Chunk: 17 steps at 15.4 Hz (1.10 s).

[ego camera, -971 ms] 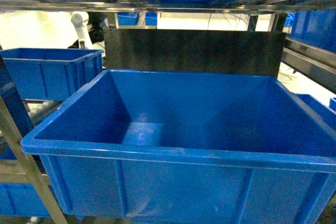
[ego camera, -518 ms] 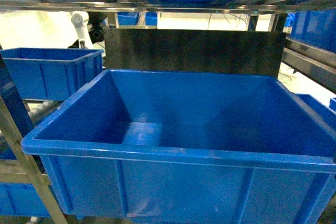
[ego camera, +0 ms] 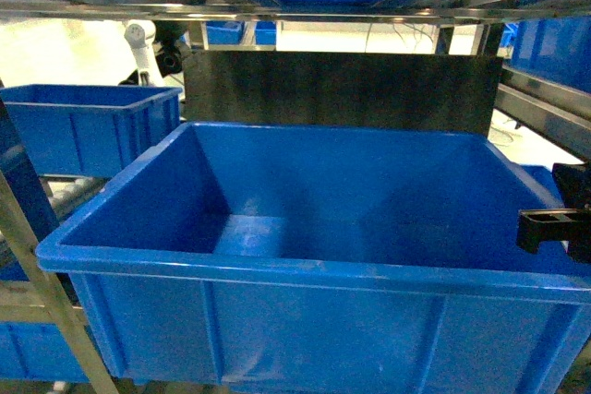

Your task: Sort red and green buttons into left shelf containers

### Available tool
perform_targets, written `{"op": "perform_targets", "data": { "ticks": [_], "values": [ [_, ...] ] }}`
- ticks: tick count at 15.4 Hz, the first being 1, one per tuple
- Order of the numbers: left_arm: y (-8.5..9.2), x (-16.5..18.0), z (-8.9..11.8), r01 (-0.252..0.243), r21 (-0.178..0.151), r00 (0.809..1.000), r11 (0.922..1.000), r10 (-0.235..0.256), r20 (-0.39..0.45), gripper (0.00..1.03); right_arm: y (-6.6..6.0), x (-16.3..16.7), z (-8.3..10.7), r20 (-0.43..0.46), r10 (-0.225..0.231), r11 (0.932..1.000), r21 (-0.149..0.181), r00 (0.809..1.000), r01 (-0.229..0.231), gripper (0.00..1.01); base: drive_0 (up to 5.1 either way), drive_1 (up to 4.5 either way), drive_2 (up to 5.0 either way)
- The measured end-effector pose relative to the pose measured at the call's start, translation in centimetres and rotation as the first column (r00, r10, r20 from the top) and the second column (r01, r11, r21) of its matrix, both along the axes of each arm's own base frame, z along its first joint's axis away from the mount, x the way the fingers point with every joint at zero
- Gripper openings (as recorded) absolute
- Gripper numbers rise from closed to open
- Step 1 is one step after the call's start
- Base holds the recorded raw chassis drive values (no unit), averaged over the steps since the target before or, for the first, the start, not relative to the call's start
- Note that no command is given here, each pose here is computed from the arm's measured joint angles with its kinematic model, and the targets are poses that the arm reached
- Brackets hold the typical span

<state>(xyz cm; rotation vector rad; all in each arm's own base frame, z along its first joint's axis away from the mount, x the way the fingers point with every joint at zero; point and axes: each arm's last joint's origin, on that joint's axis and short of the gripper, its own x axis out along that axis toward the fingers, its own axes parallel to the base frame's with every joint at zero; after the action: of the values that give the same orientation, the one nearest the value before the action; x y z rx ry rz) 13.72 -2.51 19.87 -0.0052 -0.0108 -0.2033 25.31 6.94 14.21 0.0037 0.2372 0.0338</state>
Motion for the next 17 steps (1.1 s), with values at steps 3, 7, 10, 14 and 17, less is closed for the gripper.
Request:
{"op": "perform_targets", "data": {
  "ticks": [3, 7, 10, 14, 17],
  "values": [
    [0.0, 0.0, 0.0, 0.000, 0.000, 1.000, 1.0000, 0.000, -0.001, 0.24, -1.0, 1.6, -1.3, -0.028, -0.018, 0.9998, 0.002, 0.999, 0.019, 0.27, 0.0, 0.00, 0.0],
    [0.0, 0.0, 0.0, 0.000, 0.000, 1.000, 1.0000, 0.000, -0.001, 0.24, -0.6, 3.5, -1.4, -0.017, 0.056, 0.9983, 0.017, 0.998, -0.056, 0.27, 0.0, 0.00, 0.0],
    [0.0, 0.0, 0.0, 0.000, 0.001, 1.000, 1.0000, 0.000, -0.001, 0.24, 0.3, 4.6, -1.3, -0.026, 0.099, 0.9950, 0.021, 0.995, -0.098, 0.27, 0.0, 0.00, 0.0],
    [0.0, 0.0, 0.0, 0.000, 0.001, 1.000, 1.0000, 0.000, -0.001, 0.24, 0.7, 4.9, -1.5, -0.039, 0.114, 0.9934, 0.017, 0.993, -0.114, 0.27, 0.0, 0.00, 0.0],
    [0.0, 0.0, 0.0, 0.000, 0.000, 1.000, 1.0000, 0.000, -0.001, 0.24, 1.2, 5.2, -1.7, -0.053, 0.126, 0.9920, 0.010, 0.991, -0.126, 0.27, 0.0, 0.00, 0.0]
  ]
}}
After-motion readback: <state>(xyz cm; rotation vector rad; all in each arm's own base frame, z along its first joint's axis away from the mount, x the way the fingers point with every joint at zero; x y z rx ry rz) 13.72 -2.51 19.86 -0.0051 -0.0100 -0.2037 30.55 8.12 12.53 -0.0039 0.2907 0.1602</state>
